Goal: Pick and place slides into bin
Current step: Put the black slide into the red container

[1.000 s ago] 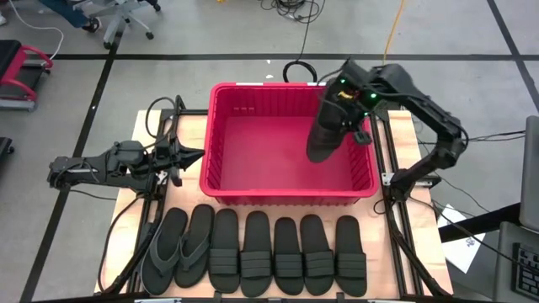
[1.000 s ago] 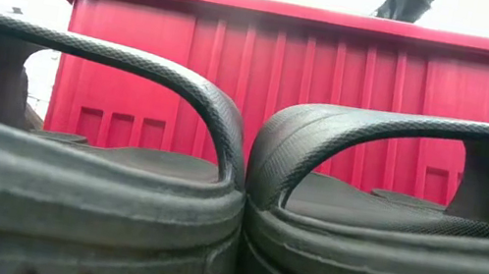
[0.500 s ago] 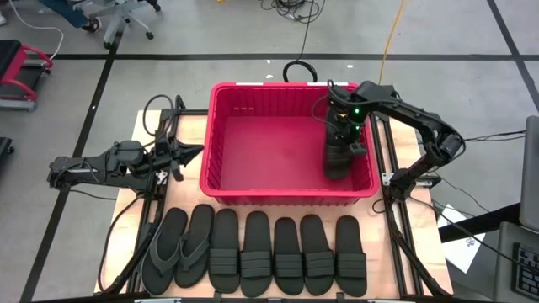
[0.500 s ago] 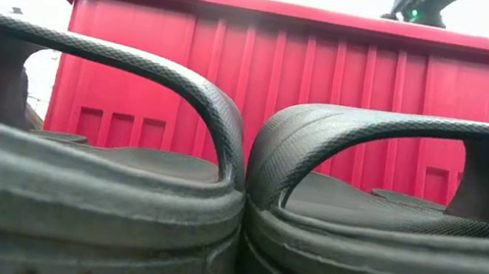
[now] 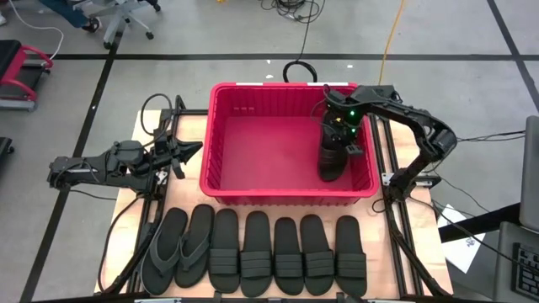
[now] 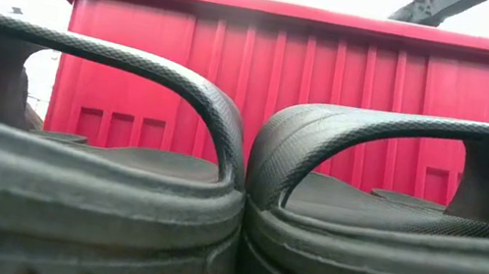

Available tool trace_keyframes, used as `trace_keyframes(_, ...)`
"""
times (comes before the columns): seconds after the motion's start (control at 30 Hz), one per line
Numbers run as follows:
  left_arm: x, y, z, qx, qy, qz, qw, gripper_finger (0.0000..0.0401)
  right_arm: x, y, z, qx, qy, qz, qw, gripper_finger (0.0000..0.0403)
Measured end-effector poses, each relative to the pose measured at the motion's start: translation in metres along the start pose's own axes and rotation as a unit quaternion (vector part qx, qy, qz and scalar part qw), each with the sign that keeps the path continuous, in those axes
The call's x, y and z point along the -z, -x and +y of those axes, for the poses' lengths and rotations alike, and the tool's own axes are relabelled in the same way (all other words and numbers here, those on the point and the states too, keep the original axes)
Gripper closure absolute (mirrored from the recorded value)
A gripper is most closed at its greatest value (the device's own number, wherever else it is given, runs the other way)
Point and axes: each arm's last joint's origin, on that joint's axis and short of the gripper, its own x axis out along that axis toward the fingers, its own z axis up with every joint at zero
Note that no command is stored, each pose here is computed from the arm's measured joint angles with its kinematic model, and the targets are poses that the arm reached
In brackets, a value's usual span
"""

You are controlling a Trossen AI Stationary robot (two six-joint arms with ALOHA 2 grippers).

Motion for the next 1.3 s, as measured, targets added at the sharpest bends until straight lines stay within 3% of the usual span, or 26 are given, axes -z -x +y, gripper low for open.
trace_keyframes(0.2, 0.0, 0.0, 0.0, 0.0, 0.001, 0.0, 1.0, 0.038, 0.003, -0.011, -0.018, 0.004, -0.028, 0.027, 0.999, 0.0401)
trace_keyframes(0.4, 0.0, 0.0, 0.0, 0.0, 0.005, 0.0, 1.0, 0.038, 0.005, -0.012, -0.024, 0.056, -0.029, 0.085, 0.994, 0.0398)
trace_keyframes(0.93, 0.001, 0.0, 0.0, -0.002, 0.003, 0.006, 1.0, 0.038, 0.022, -0.003, -0.035, 0.058, -0.151, 0.053, 0.985, 0.0399)
trace_keyframes(1.13, 0.001, 0.0, 0.0, -0.002, -0.003, 0.006, 1.0, 0.038, 0.024, -0.001, -0.036, 0.06, -0.159, 0.05, 0.984, 0.0399)
trace_keyframes(1.3, 0.001, 0.0, 0.001, -0.003, -0.004, 0.006, 1.0, 0.038, 0.021, -0.002, -0.028, 0.028, -0.148, 0.051, 0.987, 0.0399)
